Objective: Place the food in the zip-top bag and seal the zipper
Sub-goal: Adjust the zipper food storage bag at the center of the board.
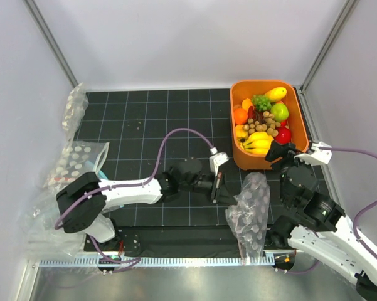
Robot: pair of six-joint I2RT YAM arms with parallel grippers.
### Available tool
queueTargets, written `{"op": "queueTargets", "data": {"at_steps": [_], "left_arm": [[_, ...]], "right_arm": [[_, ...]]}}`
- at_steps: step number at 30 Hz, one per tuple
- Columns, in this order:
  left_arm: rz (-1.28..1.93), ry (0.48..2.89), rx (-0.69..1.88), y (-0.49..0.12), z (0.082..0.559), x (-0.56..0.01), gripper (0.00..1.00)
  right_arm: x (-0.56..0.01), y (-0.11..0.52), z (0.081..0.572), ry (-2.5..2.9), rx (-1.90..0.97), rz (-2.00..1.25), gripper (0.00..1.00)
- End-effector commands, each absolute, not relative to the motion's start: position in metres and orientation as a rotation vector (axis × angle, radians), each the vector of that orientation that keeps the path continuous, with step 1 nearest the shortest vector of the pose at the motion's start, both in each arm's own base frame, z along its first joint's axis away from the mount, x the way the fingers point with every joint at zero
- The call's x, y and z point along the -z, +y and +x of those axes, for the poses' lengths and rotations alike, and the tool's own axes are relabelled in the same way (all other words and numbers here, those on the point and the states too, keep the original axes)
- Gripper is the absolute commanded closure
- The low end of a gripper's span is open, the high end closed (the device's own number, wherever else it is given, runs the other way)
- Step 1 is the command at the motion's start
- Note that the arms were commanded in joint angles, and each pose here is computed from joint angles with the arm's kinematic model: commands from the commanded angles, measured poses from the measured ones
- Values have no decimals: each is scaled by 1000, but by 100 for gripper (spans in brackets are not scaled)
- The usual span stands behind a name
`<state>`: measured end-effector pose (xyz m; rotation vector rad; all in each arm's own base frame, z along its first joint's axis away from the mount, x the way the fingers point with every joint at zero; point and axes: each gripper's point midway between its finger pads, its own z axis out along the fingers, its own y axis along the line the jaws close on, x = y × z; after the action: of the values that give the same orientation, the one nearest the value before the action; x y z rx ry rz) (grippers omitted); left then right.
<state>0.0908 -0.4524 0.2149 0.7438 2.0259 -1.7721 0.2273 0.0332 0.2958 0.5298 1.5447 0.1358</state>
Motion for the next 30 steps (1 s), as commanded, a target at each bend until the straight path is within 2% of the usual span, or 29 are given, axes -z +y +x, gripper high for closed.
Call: {"op": "queueTargets", "data": {"at_steps": [1, 5, 11, 18, 24, 30], "left_arm": [[756, 2020, 1700, -427, 89, -195, 98], [675, 2011, 1567, -392, 94, -196, 98], [494, 2162, 1174, -331, 121, -147, 99], [355, 2226, 1031, -293, 126, -107, 100], [324, 2177, 980, -285, 137, -137, 100], [133, 2159, 728, -245, 165, -158, 100]], "right_arm": [[-302, 34, 229, 1522, -157, 560, 39], [-300, 36, 230, 1531, -153, 551, 39], [-299, 41, 233, 1541, -159, 534, 39], [-294, 79, 240, 1597, -265, 330, 39], [-287, 120, 248, 1668, -342, 153, 39], [-284, 125, 250, 1682, -345, 132, 39]]}}
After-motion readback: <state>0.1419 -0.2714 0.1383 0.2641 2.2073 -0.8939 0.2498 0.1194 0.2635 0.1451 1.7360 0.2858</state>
